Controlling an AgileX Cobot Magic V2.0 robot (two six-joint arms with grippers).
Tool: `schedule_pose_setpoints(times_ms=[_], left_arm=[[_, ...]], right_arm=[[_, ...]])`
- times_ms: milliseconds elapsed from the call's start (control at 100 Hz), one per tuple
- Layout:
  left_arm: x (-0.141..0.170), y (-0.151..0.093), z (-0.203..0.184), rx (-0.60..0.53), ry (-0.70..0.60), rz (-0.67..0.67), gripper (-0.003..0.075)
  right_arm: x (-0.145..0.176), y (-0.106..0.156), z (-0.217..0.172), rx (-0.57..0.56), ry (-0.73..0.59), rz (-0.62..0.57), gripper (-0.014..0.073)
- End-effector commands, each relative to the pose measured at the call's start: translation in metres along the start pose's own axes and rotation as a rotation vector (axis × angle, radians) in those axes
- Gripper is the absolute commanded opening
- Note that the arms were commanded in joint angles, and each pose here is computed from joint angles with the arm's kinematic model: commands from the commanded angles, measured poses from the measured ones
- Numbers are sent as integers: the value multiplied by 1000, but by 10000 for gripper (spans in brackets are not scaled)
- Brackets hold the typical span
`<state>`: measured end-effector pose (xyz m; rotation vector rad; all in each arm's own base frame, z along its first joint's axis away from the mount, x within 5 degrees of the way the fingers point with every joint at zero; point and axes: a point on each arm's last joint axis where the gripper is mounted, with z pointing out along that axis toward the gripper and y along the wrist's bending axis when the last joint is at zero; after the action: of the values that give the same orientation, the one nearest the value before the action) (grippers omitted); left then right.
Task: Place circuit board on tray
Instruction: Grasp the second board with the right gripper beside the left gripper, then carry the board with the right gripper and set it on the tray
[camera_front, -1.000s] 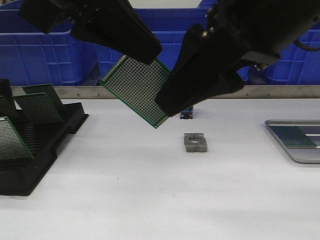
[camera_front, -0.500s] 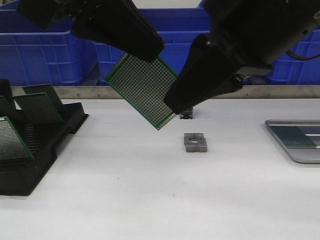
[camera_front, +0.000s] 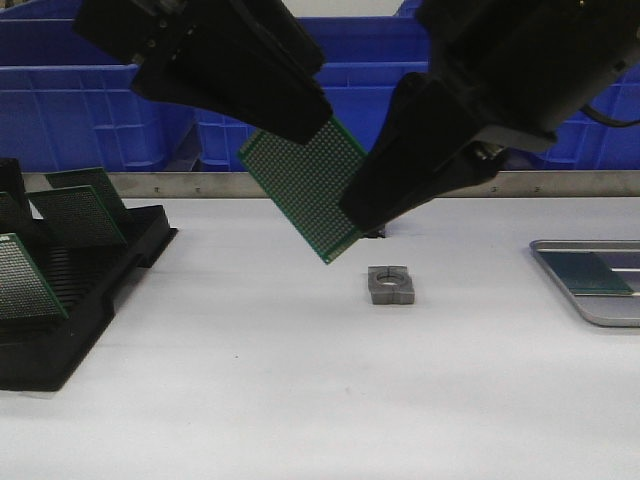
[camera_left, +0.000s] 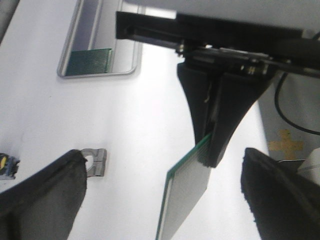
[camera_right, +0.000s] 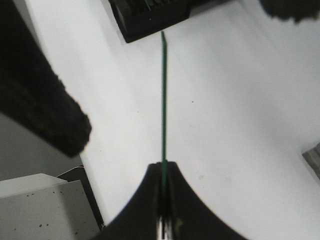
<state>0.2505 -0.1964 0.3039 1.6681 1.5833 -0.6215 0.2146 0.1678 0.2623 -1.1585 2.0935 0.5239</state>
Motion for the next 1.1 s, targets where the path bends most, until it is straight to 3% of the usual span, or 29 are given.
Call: schedule_pose_setpoints(times_ms=[0, 490, 890, 940, 1010, 1090], left_arm=[[-16, 6, -19, -90, -74, -14, 618], [-12, 11, -23, -103, -70, -30, 617], [-12, 11, -23, -102, -77, -35, 617], [-12, 11, -23, -102, -77, -35, 617], [-12, 11, -23, -102, -77, -35, 617], [-12, 11, -23, -102, -77, -35, 617]], right_arm=[[-7, -13, -14, 46, -59, 82, -69], [74, -139, -77, 397, -36, 624, -69], [123, -192, -53, 557, -49, 887, -60], [127, -195, -48, 557, -45, 909, -25], [130, -196, -44, 541, -39, 933, 89], [131, -196, -44, 536, -40, 945, 309]])
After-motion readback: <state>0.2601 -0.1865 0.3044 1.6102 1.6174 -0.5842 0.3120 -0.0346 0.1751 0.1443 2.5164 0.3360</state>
